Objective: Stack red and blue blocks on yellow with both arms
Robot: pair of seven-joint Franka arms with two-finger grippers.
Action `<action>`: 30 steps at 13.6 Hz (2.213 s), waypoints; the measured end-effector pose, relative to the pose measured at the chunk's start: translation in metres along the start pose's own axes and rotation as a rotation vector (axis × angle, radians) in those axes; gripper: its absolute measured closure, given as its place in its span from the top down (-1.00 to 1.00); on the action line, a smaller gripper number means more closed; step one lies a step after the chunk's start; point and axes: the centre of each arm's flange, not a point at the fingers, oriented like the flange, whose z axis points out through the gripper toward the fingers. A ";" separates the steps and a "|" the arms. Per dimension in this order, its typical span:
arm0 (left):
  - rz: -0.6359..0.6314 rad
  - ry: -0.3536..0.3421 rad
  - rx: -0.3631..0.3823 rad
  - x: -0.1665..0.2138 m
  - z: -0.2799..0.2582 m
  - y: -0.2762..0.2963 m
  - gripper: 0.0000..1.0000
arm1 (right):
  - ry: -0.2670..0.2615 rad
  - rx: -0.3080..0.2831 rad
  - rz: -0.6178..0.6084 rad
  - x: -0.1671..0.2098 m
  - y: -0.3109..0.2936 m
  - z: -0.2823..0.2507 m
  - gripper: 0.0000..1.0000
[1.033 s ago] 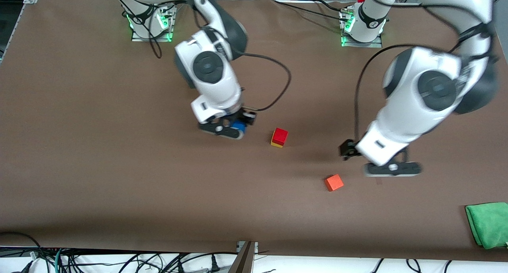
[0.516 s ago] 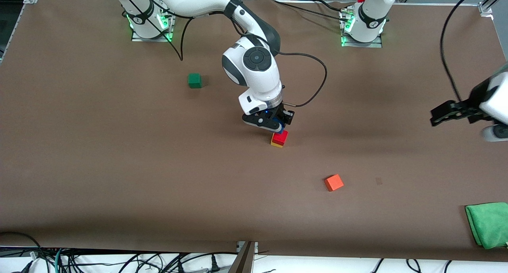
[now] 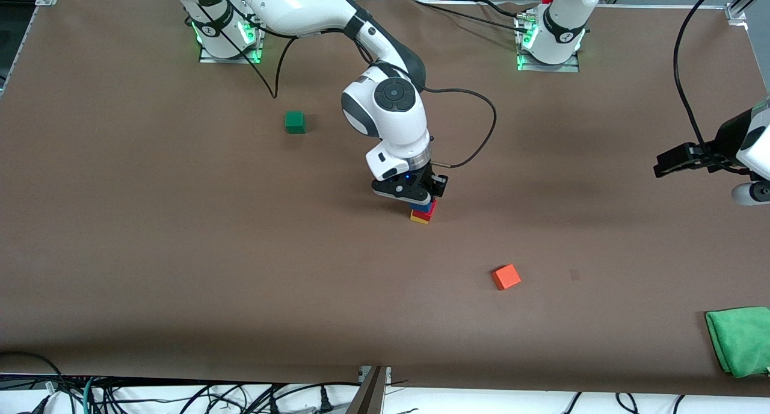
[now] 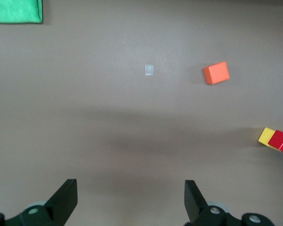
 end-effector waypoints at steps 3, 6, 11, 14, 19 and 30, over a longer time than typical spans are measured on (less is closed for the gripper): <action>-0.004 -0.012 0.002 0.000 0.004 -0.002 1.00 | 0.006 0.012 -0.001 0.000 -0.001 0.003 0.09; -0.008 -0.013 0.002 0.000 0.004 -0.005 1.00 | 0.010 0.021 -0.001 0.000 -0.002 0.003 0.33; -0.012 -0.014 0.002 0.000 0.004 -0.007 1.00 | 0.009 0.008 0.003 0.004 -0.001 -0.001 1.00; -0.012 -0.014 0.002 0.001 0.004 -0.007 1.00 | 0.014 -0.030 0.037 0.037 0.004 -0.038 1.00; -0.013 -0.014 0.002 0.001 0.005 -0.008 1.00 | -0.073 -0.173 0.014 0.158 0.091 -0.167 1.00; -0.015 -0.015 0.003 0.001 0.005 -0.009 1.00 | -0.255 -0.172 -0.249 0.226 0.358 -0.348 1.00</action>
